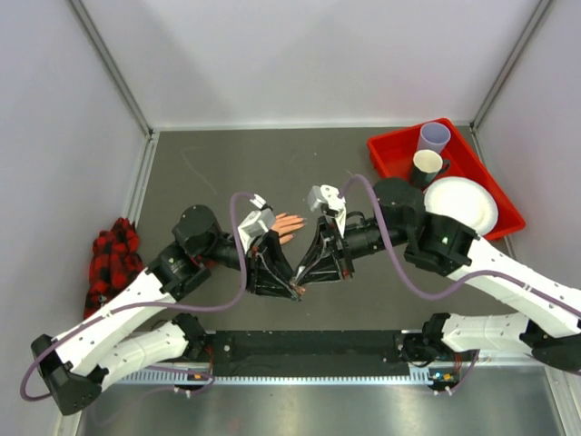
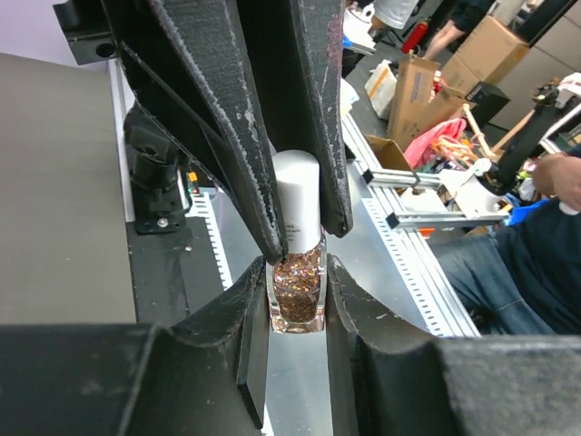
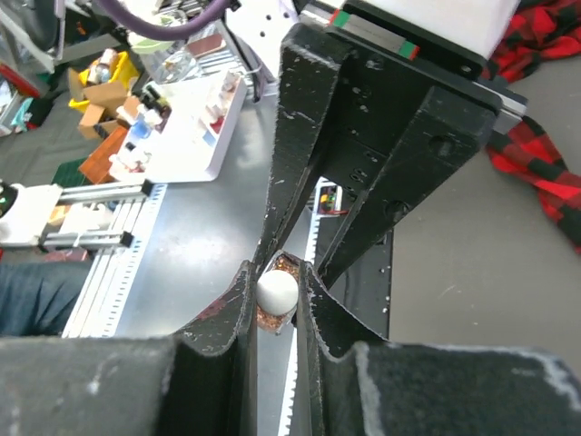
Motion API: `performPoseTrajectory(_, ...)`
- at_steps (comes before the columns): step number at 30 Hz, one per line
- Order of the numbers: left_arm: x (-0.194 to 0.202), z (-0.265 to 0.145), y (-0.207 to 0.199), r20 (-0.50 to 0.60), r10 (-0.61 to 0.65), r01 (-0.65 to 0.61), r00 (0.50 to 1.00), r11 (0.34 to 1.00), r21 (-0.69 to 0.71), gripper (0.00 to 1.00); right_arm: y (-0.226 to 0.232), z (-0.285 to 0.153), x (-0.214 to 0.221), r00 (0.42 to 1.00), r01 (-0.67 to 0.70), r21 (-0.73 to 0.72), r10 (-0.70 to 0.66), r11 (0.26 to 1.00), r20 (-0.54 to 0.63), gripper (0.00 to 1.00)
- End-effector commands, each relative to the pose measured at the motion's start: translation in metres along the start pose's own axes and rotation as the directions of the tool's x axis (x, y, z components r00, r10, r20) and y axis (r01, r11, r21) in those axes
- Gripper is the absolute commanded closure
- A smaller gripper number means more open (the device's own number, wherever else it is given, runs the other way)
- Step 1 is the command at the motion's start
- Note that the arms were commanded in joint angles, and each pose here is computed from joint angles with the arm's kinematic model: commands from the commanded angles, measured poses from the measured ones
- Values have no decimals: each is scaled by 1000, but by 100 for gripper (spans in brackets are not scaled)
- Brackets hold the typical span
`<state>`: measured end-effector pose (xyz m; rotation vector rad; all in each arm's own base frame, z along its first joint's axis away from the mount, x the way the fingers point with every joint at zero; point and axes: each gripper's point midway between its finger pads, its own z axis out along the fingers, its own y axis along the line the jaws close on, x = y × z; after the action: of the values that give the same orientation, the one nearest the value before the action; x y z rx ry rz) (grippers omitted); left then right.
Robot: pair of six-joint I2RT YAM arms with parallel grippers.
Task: Paint the nails
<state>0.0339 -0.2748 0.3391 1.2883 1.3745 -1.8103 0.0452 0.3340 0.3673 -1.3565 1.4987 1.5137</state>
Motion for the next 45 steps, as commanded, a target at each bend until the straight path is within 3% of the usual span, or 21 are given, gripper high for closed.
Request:
performPoseTrajectory(1, -29, -4, 13, 37, 184, -175, 982, 971, -164, 100, -20, -3, -6, 1000, 7, 116, -9, 993, 16, 100)
performPoseTrajectory(2, -38, -10, 29, 57, 207, -183, 977, 942, -282, 100, -25, -7, -14, 999, -1, 172, -5, 985, 34, 91)
performPoseTrajectory(3, -41, -15, 42, 52, 240, -207, 969, 911, -358, 100, -47, -14, -14, 999, -41, 314, 30, 949, 40, 84)
performPoseTrajectory(4, -36, -22, 55, 34, 218, -182, 975, 883, -433, 100, -59, -17, -14, 996, -83, 382, 68, 920, 52, 69)
performPoseTrajectory(5, -44, -36, 75, 43, 239, -175, 970, 809, -561, 100, -77, -28, -23, 993, -109, 499, 75, 860, 89, 59)
performPoseTrajectory(7, -39, -52, 95, 4, 246, -181, 969, 724, -665, 100, -97, -40, -10, 978, -207, 622, 186, 755, 99, 45)
performPoseTrajectory(8, -39, -65, 109, -7, 245, -170, 969, 653, -738, 100, -102, -44, -9, 971, -234, 660, 213, 714, 113, 43)
performPoseTrajectory(9, -37, -69, 115, -30, 249, -184, 968, 627, -756, 100, -110, -55, -18, 964, -260, 711, 210, 653, 160, 39)
performPoseTrajectory(12, -34, -75, 120, -55, 244, -195, 968, 597, -778, 100, -115, -60, -24, 940, -336, 750, 258, 570, 225, 37)
performPoseTrajectory(14, -34, -77, 119, -50, 251, -193, 967, 588, -786, 100, -117, -59, -26, 918, -385, 766, 303, 515, 258, 37)
performPoseTrajectory(18, -40, -81, 116, -36, 275, -193, 961, 571, -798, 100, -122, -45, -29, 919, -365, 798, 321, 479, 228, 43)
performPoseTrajectory(22, -41, -81, 114, -26, 278, -188, 960, 574, -797, 100, -126, -29, -33, 919, -355, 800, 336, 484, 205, 55)
performPoseTrajectory(30, -43, -79, 111, -14, 277, -181, 961, 587, -789, 100, -130, -11, -32, 922, -342, 783, 345, 520, 174, 57)
performPoseTrajectory(35, -44, -73, 108, -3, 279, -181, 960, 615, -767, 100, -128, -4, -29, 928, -324, 761, 345, 561, 141, 71)
performPoseTrajectory(36, -43, -69, 104, -3, 277, -187, 961, 639, -746, 100, -127, -5, -30, 933, -312, 758, 334, 572, 132, 86)
performPoseTrajectory(38, -44, -65, 99, 14, 275, -180, 961, 664, -726, 100, -123, -6, -30, 940, -299, 737, 318, 606, 121, 100)
performPoseTrajectory(40, -42, -56, 87, 17, 283, -200, 959, 715, -670, 100, -118, -4, -19, 944, -276, 697, 323, 662, 68, 100)
performPoseTrajectory(41, -43, -53, 80, 24, 291, -208, 956, 737, -643, 100, -112, -11, -29, 950, -284, 663, 298, 693, 95, 100)
performPoseTrajectory(43, -40, -38, 56, 30, 291, -234, 956, 822, -519, 100, -102, -9, -16, 957, -255, 588, 288, 768, 39, 100)
performPoseTrajectory(44, -43, -32, 44, 45, 306, -251, 951, 849, -465, 100, -94, -16, -26, 975, -207, 551, 218, 809, 46, 100)
performPoseTrajectory(45, -37, -21, 22, 40, 301, -273, 953, 905, -327, 100, -86, -16, -26, 982, -176, 508, 185, 843, 32, 100)
